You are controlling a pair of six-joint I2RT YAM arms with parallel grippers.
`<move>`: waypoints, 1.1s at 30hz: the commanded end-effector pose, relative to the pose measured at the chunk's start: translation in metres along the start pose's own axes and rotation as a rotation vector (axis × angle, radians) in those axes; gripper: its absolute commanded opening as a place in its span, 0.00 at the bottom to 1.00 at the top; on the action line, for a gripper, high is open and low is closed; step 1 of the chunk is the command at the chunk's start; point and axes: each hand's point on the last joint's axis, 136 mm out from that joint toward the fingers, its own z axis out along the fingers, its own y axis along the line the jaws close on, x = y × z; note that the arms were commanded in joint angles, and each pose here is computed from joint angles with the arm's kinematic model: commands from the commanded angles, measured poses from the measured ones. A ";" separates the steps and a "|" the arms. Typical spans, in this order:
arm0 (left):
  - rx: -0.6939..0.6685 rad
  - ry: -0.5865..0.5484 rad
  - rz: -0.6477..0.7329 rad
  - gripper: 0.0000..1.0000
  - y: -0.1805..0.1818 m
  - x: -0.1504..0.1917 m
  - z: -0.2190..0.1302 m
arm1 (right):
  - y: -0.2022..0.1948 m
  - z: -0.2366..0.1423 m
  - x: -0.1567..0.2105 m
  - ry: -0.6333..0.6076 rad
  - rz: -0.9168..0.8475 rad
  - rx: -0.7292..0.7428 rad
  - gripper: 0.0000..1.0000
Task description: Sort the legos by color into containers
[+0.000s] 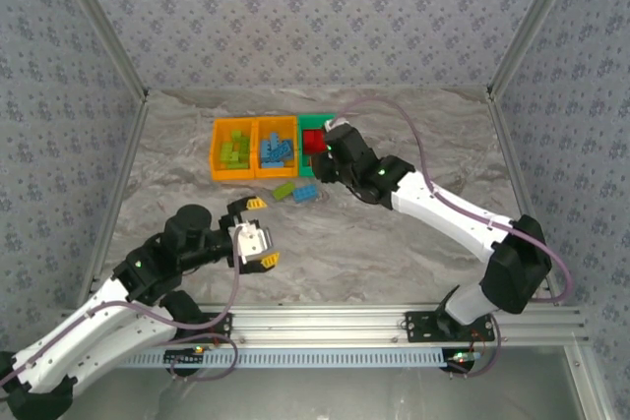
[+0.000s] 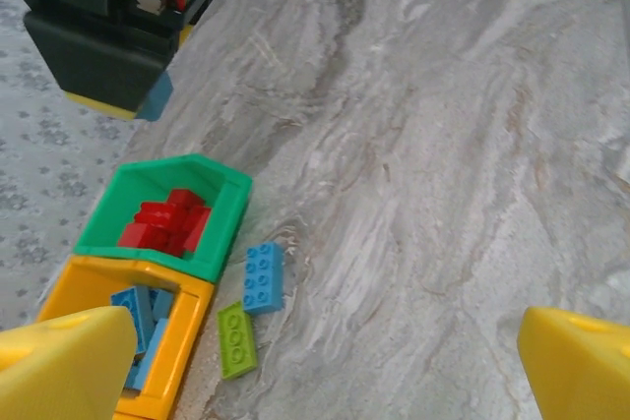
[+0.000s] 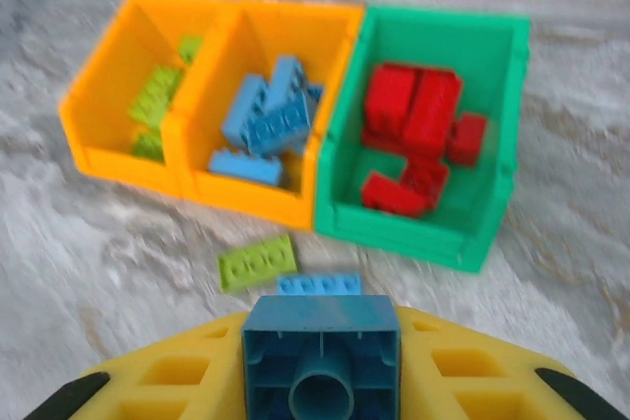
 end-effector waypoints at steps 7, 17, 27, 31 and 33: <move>-0.375 -0.030 -0.240 0.99 0.081 0.001 -0.018 | 0.028 0.118 -0.034 -0.022 -0.102 0.019 0.36; -0.495 0.064 -0.338 0.99 0.111 0.027 -0.020 | 0.018 0.201 -0.066 0.022 -0.110 0.078 0.61; -0.438 0.136 -0.420 0.99 0.105 0.043 -0.004 | 0.028 0.054 -0.053 0.128 -0.171 -0.059 0.74; -0.288 0.171 -0.603 0.99 0.097 0.029 0.015 | 0.019 -0.041 -0.004 0.180 -0.182 -0.127 0.88; -0.218 0.214 -0.714 0.98 0.092 0.023 0.029 | 0.009 -0.085 0.020 0.198 -0.173 -0.129 0.94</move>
